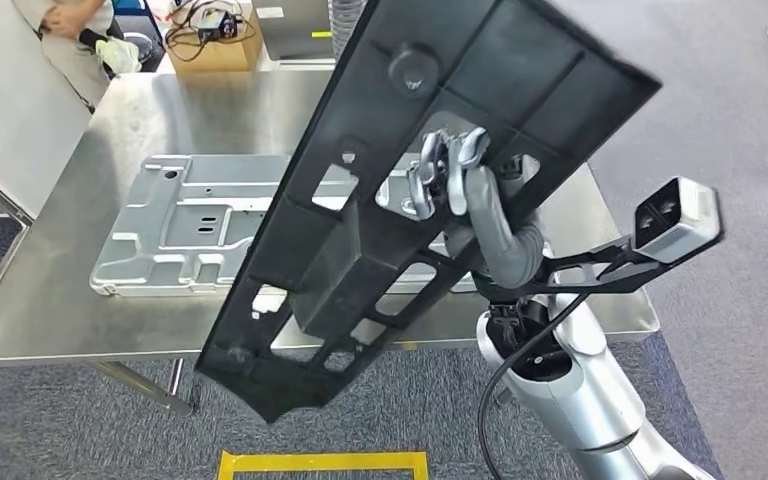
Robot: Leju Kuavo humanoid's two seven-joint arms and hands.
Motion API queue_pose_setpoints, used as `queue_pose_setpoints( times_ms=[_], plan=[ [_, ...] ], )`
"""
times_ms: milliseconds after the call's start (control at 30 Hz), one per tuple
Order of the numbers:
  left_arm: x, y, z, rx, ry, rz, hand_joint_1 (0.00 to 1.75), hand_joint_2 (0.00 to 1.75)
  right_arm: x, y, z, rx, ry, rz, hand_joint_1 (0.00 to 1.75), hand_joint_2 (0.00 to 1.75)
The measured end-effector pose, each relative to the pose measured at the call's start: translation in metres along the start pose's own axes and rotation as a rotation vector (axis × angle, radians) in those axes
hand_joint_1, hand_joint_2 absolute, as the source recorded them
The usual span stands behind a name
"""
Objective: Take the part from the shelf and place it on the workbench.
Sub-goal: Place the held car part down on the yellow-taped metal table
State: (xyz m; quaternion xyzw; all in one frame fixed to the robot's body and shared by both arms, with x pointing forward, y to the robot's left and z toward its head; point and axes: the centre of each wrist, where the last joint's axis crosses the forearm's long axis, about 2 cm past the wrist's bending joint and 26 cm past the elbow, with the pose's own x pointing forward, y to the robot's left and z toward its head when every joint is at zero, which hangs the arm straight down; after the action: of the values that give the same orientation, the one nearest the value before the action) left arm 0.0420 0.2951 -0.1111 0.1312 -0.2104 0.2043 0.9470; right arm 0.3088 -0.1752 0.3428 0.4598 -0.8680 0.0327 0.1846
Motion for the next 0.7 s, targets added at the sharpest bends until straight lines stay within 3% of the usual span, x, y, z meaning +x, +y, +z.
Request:
queue_pose_setpoints(
  times_ms=[367,700],
  plan=[
    [0.002,0.003,-0.002,-0.01,-0.02,-0.001,0.0,1.75,0.025,-0.007,-0.014,0.059,-0.111,0.082,1.75,1.75],
    [0.006,0.009,-0.004,-0.001,-0.029,-0.009,0.0,1.75,0.025,0.0,-0.019,0.071,-0.145,0.112,1.75,1.75]
  ],
)
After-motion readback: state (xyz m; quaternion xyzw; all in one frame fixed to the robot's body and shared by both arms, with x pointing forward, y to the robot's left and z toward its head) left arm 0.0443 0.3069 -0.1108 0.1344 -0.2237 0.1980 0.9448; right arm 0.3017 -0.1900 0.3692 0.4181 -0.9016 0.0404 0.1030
